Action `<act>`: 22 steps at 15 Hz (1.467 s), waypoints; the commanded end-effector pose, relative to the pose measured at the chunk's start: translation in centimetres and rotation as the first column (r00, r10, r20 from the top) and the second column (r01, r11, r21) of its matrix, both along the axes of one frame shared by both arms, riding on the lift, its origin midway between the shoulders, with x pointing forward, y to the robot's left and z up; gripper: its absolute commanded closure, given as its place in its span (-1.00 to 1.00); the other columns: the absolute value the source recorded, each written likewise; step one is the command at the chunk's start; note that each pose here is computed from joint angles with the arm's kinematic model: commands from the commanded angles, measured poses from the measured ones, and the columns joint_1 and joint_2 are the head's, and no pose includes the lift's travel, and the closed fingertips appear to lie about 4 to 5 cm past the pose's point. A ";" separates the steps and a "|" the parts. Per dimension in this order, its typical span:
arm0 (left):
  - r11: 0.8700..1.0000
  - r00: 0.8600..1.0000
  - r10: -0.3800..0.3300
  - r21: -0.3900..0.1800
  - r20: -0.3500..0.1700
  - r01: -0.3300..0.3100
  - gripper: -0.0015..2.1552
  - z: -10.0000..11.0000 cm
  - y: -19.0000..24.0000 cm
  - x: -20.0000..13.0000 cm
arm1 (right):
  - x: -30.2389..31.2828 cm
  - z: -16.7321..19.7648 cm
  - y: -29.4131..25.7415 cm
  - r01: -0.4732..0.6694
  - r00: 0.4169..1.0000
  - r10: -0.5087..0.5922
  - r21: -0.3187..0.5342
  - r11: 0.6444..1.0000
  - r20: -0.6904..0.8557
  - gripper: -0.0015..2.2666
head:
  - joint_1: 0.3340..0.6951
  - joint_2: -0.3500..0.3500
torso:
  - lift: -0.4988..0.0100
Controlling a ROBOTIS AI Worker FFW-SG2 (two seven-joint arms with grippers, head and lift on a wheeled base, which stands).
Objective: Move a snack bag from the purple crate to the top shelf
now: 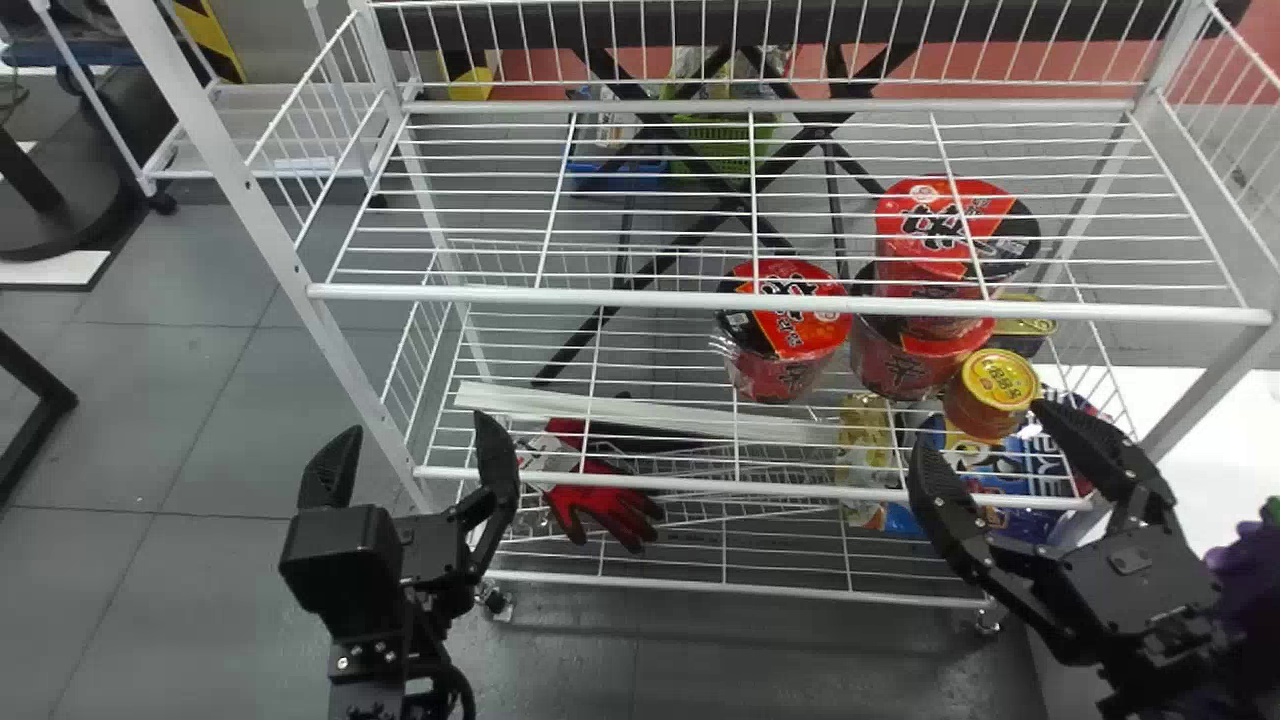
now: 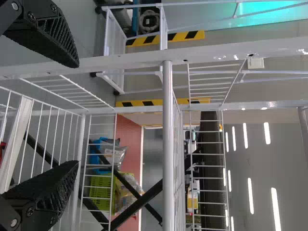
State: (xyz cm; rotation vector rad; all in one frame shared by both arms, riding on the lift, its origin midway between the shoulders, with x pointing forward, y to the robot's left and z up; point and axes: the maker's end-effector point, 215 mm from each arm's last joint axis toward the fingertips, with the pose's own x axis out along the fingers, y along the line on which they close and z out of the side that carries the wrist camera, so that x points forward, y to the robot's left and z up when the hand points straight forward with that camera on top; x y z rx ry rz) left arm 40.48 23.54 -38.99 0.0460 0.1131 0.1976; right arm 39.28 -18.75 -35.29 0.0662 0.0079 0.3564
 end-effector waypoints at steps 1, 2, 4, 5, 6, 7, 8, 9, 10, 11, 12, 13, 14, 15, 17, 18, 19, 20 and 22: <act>1.000 1.000 0.000 0.000 -0.004 0.000 -0.90 -0.3 0.0 0.0 | 0.7 -1.9 -1.8 0.063 0.987 -0.058 0.029 0.998 -0.148 -0.92 | 1.00 0.20 | -0.83; 1.000 1.000 0.001 -0.001 -0.004 -0.001 -0.90 -0.3 0.0 0.2 | 0.5 -2.3 -2.5 0.088 0.971 -0.085 0.004 0.996 -0.224 -0.92 | 1.00 0.17 | -0.83; 1.000 1.000 -0.002 -0.002 -0.005 0.002 -0.90 -0.4 0.0 0.3 | -0.4 -1.5 -3.2 0.089 0.949 -0.092 -0.022 0.996 -0.302 -0.92 | 1.00 0.10 | -0.83; 1.000 1.000 -0.005 -0.002 -0.008 0.005 -0.90 -0.5 -0.1 0.2 | -0.9 -1.0 -3.4 0.086 0.938 -0.090 -0.026 0.996 -0.336 -0.92 | 1.00 0.09 | -0.83; 1.000 1.000 -0.012 -0.005 -0.011 0.012 -0.90 -0.7 -0.5 0.4 | -1.4 -0.2 -3.5 0.081 0.932 -0.091 -0.043 0.996 -0.350 -0.92 | 1.00 0.08 | -0.83; 1.000 1.000 -0.016 -0.004 -0.009 0.016 -0.90 -0.7 -0.7 0.5 | -2.6 -0.3 -3.4 0.065 0.909 -0.083 -0.058 0.996 -0.409 -0.92 | 1.00 0.06 | -0.83; 1.000 1.000 -0.019 -0.005 -0.009 0.019 -0.90 -0.7 -0.8 0.5 | -4.0 -0.6 -4.1 0.061 0.875 -0.083 -0.061 0.996 -0.476 -0.92 | 1.00 0.04 | -0.83; 1.000 1.000 -0.018 -0.006 -0.011 0.018 -0.90 -0.8 -0.8 0.6 | -5.4 -0.8 -5.5 0.066 0.843 -0.090 -0.064 0.996 -0.531 -0.92 | 1.00 0.03 | -0.83; 1.000 1.000 -0.017 -0.004 -0.014 0.017 -0.90 -1.0 -0.7 0.6 | -7.0 -1.3 -6.6 0.068 0.807 -0.097 -0.071 0.995 -0.582 -0.92 | 1.00 -0.01 | -0.83; 1.000 1.000 -0.015 -0.009 -0.020 0.015 -0.90 -1.5 -0.6 0.9 | -9.1 -2.2 -7.8 0.071 0.751 -0.100 -0.070 0.995 -0.653 -0.92 | 1.00 -0.04 | -0.83; 1.000 1.000 -0.015 -0.014 -0.023 0.015 -0.90 -1.7 -0.6 1.2 | -10.6 -2.6 -9.2 0.089 0.713 -0.104 -0.058 0.994 -0.694 -0.92 | 1.00 -0.09 | -0.83; 1.000 0.999 -0.024 -0.016 -0.026 0.024 -0.90 -2.0 -1.0 1.4 | -11.7 -2.8 -10.2 0.102 0.685 -0.107 -0.050 0.993 -0.720 -0.92 | 1.00 -0.13 | -0.83; 0.999 0.999 -0.030 -0.019 -0.025 0.030 -0.90 -2.1 -1.3 1.7 | -13.4 -3.5 -11.1 0.122 0.632 -0.105 -0.034 0.992 -0.768 -0.92 | 1.00 -0.18 | -0.83; 0.999 0.999 -0.033 -0.019 -0.030 0.033 -0.90 -2.4 -1.5 1.9 | -15.2 -3.9 -11.6 0.129 0.581 -0.091 -0.018 0.991 -0.808 -0.92 | 1.00 -0.23 | -0.83; 0.999 0.999 -0.037 -0.020 -0.034 0.036 -0.90 -2.7 -1.7 2.1 | -17.5 -3.3 -13.5 0.162 0.520 -0.101 -0.018 0.987 -0.848 -0.92 | 1.00 -0.38 | -0.83; 0.999 0.999 -0.037 -0.020 -0.034 0.037 -0.90 -2.7 -1.7 2.1 | -15.8 -0.8 -15.2 0.202 0.579 -0.124 -0.005 0.979 -0.806 -0.92 | 1.00 -0.43 | -0.83; 0.999 0.999 -0.038 -0.019 -0.033 0.037 -0.90 -2.7 -1.7 2.1 | -14.6 1.6 -17.1 0.241 0.630 -0.150 0.008 0.971 -0.762 -0.92 | 1.00 -0.48 | -0.83; 0.999 0.999 -0.036 -0.021 -0.031 0.035 -0.90 -2.7 -1.6 2.2 | -13.1 4.6 -19.4 0.285 0.690 -0.185 0.027 0.958 -0.700 -0.92 | 1.00 -0.53 | -0.83; 0.999 0.999 -0.037 -0.021 -0.033 0.036 -0.90 -2.8 -1.6 2.4 | -12.9 7.1 -23.1 0.361 0.720 -0.247 0.047 0.931 -0.649 -0.92 | 1.00 -0.69 | -0.83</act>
